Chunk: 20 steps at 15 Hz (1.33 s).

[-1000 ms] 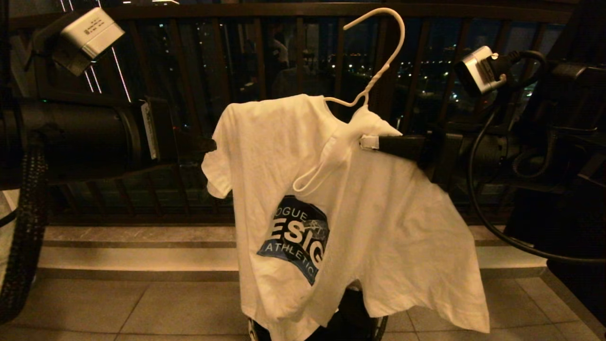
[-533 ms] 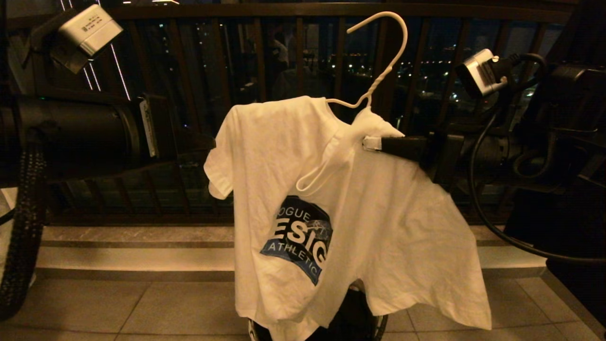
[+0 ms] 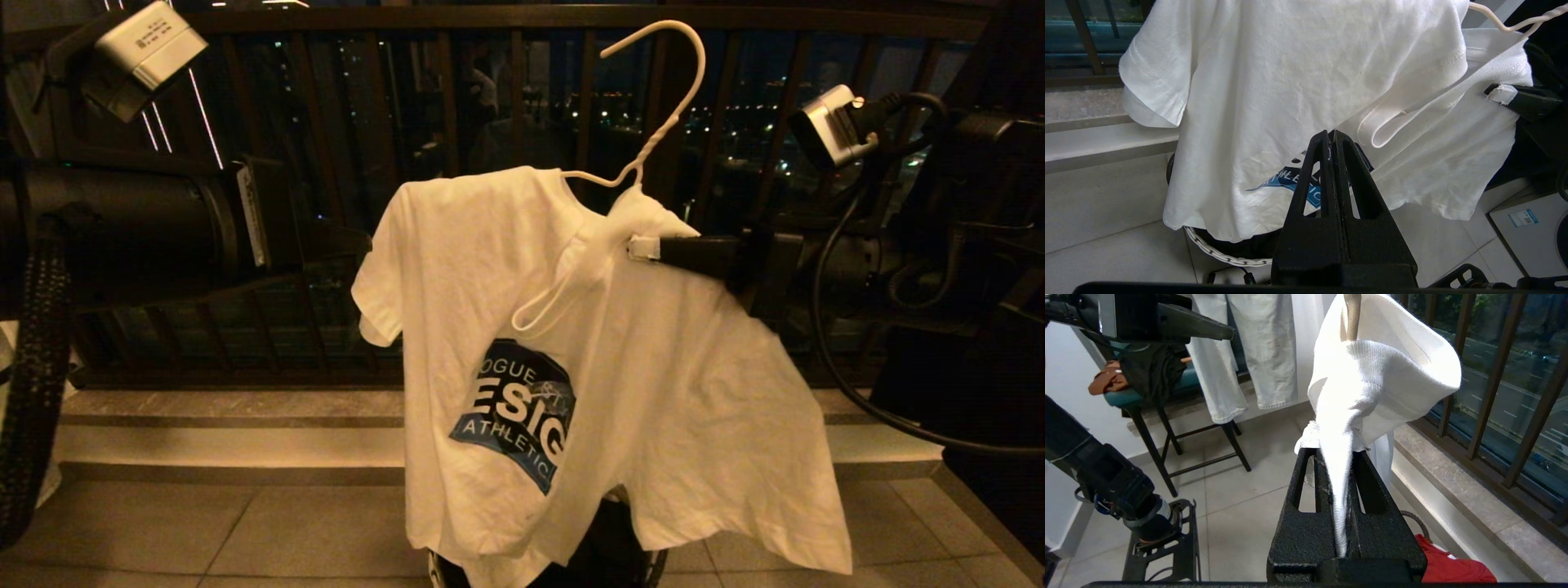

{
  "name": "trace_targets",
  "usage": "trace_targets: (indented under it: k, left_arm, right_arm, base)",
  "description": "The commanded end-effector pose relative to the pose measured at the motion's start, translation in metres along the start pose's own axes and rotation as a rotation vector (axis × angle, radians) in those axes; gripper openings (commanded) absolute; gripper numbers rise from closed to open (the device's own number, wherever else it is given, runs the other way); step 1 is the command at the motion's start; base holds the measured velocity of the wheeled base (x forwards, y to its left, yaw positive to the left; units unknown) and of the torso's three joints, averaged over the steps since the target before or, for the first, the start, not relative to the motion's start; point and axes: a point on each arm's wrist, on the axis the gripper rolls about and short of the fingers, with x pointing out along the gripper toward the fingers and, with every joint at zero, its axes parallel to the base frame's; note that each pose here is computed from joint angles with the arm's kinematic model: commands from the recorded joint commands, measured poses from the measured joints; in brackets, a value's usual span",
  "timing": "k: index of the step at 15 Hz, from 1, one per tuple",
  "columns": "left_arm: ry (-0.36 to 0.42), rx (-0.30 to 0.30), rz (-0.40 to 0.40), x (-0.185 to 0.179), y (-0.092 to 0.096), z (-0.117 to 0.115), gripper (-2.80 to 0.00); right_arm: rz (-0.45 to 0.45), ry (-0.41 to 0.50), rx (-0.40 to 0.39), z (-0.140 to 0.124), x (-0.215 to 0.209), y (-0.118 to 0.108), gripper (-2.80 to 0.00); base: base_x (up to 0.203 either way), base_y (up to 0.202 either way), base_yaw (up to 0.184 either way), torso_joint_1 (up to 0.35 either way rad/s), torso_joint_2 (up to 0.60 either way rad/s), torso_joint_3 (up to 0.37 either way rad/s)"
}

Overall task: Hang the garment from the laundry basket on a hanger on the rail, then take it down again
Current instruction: Hang the clothes rack on the clothesline

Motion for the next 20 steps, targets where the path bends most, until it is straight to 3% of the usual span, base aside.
trace_targets:
  k: [1,6,9,20]
  left_arm:
    - [0.003,-0.003,0.001,0.0008,0.0002,-0.0003,-2.8]
    - [0.002,-0.002,0.001,0.0002,0.0001,-0.0002,-2.8]
    - [0.0,-0.002,0.0,0.0002,0.0,-0.0001,-2.8]
    - [0.0,-0.002,0.0,-0.0003,0.0,-0.0001,-2.8]
  right_arm:
    - [0.004,-0.003,-0.005,0.0006,-0.0006,0.0004,-2.8]
    - [0.002,-0.003,-0.006,0.0002,-0.0011,-0.0001,-2.8]
    - [-0.001,-0.003,-0.004,0.0004,-0.0017,-0.0007,-2.8]
    - [0.001,-0.016,-0.021,-0.001,-0.0023,-0.0003,-2.8]
  base:
    - [0.0,0.0,0.0,0.0,0.0,0.0]
    - [0.0,0.0,0.0,0.001,-0.02,-0.017]
    - [0.0,0.0,0.0,0.032,-0.19,-0.288]
    - [0.0,0.0,0.0,0.128,-0.48,-0.33]
